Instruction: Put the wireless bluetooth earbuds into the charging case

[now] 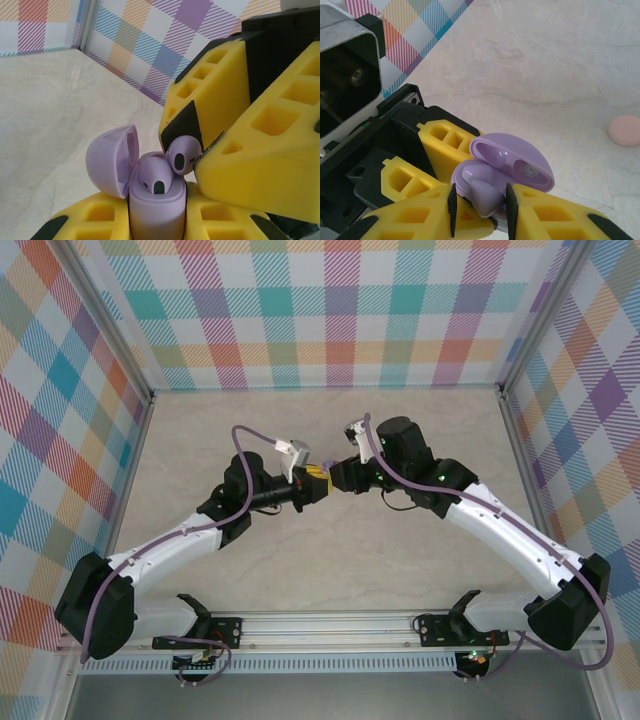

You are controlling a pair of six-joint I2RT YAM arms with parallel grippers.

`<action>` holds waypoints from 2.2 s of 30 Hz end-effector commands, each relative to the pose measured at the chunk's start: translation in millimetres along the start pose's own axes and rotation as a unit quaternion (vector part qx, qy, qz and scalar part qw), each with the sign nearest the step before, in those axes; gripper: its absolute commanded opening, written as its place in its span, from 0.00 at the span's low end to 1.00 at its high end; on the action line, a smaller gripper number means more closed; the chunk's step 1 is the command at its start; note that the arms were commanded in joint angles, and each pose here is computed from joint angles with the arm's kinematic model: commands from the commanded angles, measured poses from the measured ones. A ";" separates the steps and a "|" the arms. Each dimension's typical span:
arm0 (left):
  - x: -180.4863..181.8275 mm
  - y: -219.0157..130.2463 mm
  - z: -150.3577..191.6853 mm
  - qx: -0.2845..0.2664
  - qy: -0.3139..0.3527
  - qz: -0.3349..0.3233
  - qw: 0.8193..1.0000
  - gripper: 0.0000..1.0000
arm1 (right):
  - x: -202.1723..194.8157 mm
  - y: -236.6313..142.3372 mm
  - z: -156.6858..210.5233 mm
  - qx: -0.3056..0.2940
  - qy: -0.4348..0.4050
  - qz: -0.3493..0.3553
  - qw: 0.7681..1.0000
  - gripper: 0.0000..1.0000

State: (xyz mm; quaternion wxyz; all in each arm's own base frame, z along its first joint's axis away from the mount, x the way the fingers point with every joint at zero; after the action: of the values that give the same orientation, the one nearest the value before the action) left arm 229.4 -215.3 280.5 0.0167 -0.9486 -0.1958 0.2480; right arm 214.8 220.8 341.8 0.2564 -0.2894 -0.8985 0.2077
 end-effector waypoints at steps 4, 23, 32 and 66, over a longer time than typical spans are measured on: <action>-13.9 -6.8 -16.4 -0.037 0.038 0.018 0.998 0.14 | 14.9 -18.5 -12.6 -0.021 -0.016 -0.036 0.999 0.37; -21.1 -14.0 -20.8 -0.045 0.062 0.024 0.997 0.14 | 15.4 -38.9 -18.2 -0.052 -0.014 0.004 0.999 0.49; -23.7 -14.8 -20.9 -0.038 0.064 0.029 0.997 0.14 | 18.4 -34.2 -19.2 -0.042 -0.014 -0.022 0.999 0.50; -28.5 -28.1 -22.5 -0.061 0.083 -0.002 0.995 0.14 | 2.4 -30.3 -12.4 -0.015 0.011 0.075 0.997 0.51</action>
State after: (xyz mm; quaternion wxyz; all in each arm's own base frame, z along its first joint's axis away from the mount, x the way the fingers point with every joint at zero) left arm 215.7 -200.4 303.6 -0.0038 -0.9556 -0.2254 0.1899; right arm 209.3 211.0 360.5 0.2488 -0.3315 -0.8841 0.2158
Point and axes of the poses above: each hand's point on the last joint's axis, 136 mm out from that joint toward the fingers, its own y axis out along the fingers, its own x axis along the line the jaws close on, z = x × y, the point moved 10 cm from there along -y, back along the fingers, and after that the axes turned 4 degrees about -y, right-handed, at the moved point
